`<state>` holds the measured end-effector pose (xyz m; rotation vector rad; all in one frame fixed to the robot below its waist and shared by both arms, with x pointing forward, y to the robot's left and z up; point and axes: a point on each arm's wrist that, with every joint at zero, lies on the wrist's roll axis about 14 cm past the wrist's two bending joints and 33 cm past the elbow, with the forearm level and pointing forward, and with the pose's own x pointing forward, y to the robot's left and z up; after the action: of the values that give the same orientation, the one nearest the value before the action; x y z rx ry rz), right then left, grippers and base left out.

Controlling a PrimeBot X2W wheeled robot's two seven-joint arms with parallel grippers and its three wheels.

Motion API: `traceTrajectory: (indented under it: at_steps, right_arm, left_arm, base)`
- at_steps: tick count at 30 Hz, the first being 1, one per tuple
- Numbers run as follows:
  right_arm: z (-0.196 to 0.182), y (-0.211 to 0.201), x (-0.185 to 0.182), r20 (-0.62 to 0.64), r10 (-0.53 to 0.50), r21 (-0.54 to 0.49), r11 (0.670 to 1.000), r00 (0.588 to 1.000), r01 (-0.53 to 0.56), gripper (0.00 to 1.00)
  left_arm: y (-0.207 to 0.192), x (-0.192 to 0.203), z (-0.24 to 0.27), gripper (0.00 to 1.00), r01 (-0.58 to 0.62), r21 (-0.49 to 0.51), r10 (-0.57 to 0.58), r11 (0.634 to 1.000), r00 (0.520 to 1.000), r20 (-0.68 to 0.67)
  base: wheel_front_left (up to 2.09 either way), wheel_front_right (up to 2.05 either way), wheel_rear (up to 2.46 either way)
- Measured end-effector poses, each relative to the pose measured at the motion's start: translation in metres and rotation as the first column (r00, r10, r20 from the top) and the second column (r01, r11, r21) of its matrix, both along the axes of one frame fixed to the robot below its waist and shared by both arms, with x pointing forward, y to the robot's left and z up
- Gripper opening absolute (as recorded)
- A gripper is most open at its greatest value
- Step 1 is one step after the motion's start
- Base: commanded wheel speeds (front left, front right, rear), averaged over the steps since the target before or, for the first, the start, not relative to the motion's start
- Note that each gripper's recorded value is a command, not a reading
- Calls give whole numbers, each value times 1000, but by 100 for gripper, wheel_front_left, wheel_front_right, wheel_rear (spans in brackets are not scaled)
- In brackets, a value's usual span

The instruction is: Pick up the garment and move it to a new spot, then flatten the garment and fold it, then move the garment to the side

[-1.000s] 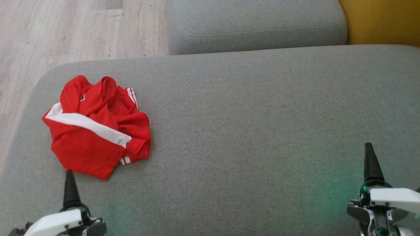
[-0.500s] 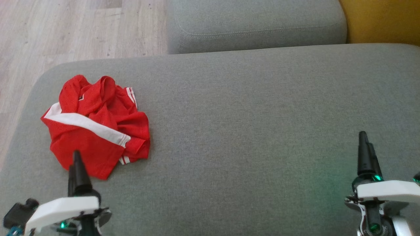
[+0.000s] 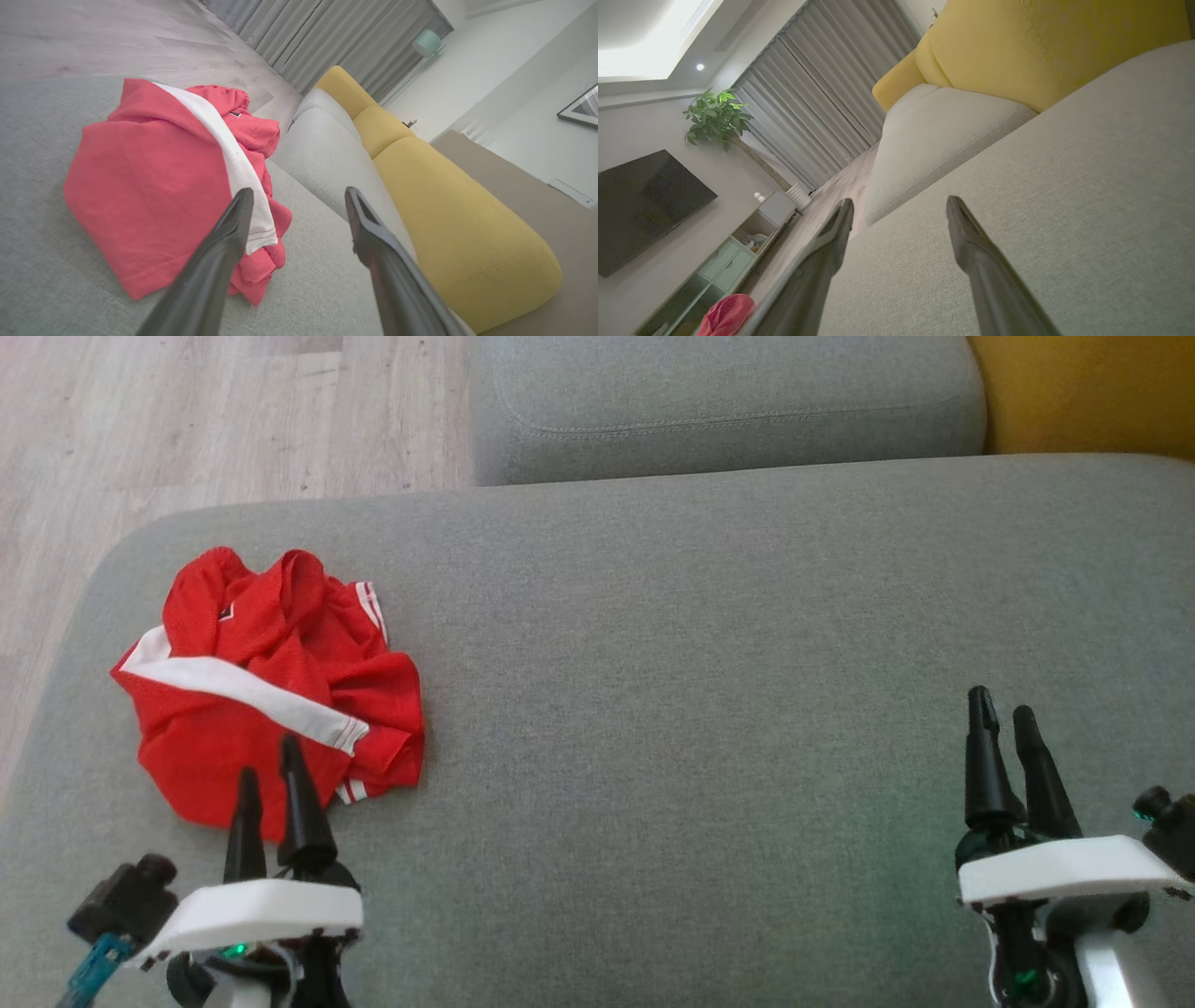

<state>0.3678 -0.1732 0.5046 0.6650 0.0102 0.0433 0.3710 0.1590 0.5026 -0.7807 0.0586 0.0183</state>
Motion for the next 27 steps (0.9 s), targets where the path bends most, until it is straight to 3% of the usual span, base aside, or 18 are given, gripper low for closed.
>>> traceTrajectory:
  at_steps: [13,22,27]
  right_arm:
    - [12,15,0,58,50,-204,978,997,-38,100]
    - [20,25,0,95,86,-332,942,992,-50,100]
    - [26,30,-2,120,109,-402,914,987,-52,100]
  left_arm:
    - [-27,0,7,100,80,239,-91,968,995,35]
    - [-37,2,14,100,94,326,-124,941,990,72]
    - [-48,-1,16,100,121,416,-173,901,981,89]
  base:
    - [0,0,0]
    - [0,0,0]
    - [0,0,0]
